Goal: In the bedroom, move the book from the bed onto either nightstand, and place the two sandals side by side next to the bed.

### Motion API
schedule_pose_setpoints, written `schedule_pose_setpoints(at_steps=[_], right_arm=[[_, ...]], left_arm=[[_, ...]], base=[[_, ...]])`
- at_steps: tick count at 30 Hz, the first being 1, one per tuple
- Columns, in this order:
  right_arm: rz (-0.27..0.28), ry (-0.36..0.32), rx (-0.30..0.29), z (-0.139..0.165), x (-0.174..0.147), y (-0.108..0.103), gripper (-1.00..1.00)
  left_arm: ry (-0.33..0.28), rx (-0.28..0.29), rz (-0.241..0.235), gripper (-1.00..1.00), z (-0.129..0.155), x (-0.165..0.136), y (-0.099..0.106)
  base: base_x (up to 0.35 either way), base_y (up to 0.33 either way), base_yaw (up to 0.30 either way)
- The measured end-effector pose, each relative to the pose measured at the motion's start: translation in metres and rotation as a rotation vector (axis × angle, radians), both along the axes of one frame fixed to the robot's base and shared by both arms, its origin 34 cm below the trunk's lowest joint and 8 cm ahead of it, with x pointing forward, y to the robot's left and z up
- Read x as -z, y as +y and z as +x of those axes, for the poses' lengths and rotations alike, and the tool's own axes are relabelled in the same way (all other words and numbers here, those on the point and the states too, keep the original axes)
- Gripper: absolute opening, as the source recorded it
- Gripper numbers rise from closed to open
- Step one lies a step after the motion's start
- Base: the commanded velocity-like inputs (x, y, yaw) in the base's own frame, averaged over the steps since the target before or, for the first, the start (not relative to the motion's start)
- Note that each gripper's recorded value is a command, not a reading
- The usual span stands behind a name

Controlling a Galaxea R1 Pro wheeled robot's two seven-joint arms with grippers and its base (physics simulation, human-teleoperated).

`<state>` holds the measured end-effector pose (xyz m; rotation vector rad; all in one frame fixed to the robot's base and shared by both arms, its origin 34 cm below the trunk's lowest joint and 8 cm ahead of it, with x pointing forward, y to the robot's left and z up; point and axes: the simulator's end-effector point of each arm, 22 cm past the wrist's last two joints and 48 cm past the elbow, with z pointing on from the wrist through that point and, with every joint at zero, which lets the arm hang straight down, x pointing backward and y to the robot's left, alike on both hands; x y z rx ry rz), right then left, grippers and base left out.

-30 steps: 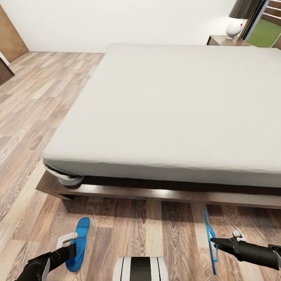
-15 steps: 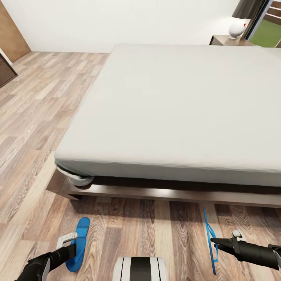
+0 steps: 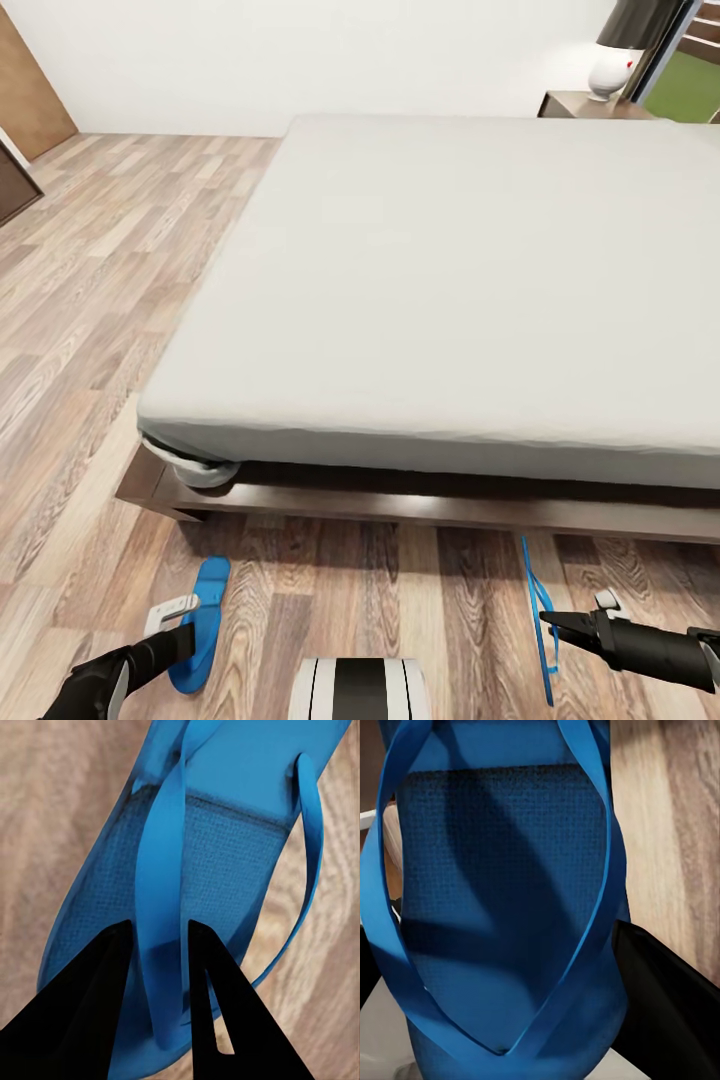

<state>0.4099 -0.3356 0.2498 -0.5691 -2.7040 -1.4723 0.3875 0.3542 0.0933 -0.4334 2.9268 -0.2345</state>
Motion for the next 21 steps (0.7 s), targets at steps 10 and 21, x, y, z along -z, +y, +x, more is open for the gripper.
schedule_pose_setpoints(at_steps=[10, 21], right_arm=[[-0.001, 0.046, -0.004, -0.027, 0.004, 0.000, -1.00], [-0.001, 0.046, -0.005, -0.027, 0.004, 0.000, -1.00]], left_arm=[[-0.001, 0.000, 0.000, -1.00, 0.000, 0.000, 0.000], [0.000, 0.001, 0.000, -1.00, 0.000, 0.000, 0.000]], base=[[0.116, 0.029, 0.000], [0.001, 0.000, 0.000]])
